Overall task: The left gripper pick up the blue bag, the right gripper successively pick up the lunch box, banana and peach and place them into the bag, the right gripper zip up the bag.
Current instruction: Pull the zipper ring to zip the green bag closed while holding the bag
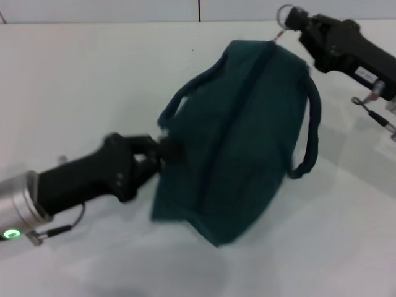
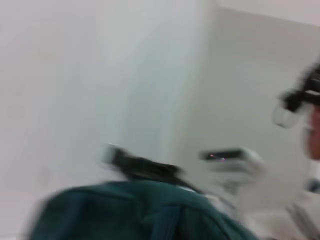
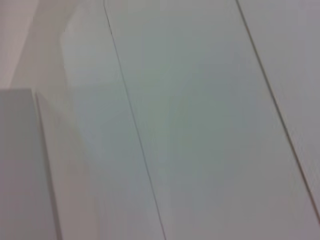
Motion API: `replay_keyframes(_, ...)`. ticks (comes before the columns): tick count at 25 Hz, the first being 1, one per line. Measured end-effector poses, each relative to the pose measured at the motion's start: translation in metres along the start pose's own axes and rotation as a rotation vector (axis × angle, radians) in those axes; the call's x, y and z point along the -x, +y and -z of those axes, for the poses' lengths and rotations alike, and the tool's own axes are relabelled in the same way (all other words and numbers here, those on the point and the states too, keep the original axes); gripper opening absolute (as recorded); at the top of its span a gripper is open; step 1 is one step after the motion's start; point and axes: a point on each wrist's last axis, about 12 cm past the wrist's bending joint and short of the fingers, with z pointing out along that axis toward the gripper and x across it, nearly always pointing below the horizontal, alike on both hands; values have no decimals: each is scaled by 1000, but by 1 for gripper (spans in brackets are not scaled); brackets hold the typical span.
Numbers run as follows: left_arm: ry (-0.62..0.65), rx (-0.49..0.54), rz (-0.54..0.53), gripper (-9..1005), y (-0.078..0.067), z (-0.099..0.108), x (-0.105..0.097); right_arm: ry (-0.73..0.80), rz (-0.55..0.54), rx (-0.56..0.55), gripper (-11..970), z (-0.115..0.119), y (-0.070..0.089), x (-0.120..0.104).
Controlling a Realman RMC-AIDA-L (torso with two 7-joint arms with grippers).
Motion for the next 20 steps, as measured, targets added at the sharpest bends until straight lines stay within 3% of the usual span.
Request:
replay_keyframes(7,-59,159,-14,91,8,15,0,-68,-24,32,105,18,9,4)
replay_keyframes(12,-133,229,-5,215,14,19,8,-70,-44,31,107,19,9,3)
replay_keyframes(16,-66,193,78,329,29,16,34,-69,-58,31,110,16,8,4)
replay_keyframes(20,50,133,87,491,42,0,69,-61,-62,24,112,12,6,5)
